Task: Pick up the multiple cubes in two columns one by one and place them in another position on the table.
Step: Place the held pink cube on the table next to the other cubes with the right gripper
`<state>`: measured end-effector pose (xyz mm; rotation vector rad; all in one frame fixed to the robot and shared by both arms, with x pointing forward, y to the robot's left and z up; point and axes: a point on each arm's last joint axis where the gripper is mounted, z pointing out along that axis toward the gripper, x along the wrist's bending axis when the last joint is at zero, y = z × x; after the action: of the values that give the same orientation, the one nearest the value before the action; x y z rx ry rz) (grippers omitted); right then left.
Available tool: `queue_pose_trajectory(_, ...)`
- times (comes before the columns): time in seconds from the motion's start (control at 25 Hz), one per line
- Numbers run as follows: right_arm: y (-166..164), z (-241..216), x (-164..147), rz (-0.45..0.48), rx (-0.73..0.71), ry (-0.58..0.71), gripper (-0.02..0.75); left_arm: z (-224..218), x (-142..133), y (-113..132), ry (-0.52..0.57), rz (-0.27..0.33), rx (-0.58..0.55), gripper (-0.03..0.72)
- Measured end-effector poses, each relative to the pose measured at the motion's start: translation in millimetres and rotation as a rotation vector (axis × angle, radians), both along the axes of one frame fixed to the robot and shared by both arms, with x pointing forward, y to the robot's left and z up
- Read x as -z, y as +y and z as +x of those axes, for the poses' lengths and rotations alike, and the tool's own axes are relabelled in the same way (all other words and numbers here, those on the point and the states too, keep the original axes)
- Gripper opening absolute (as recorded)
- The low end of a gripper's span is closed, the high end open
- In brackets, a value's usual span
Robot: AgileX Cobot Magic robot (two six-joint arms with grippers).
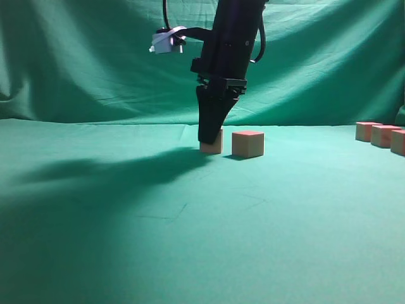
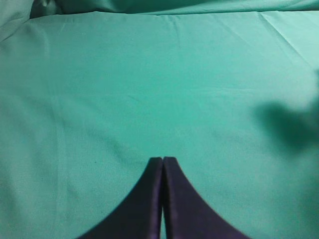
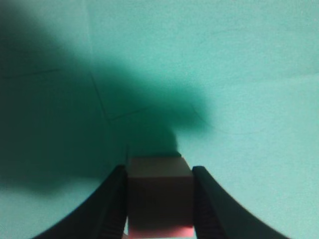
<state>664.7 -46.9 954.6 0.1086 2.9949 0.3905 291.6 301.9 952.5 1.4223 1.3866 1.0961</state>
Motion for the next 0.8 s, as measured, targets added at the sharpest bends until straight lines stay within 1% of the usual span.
queue_pose_trajectory(0.8,0.6,0.0,-0.2,0.006,-0.002,0.000,0.287,0.0,0.0,0.0,0.000,0.000,0.000,0.000)
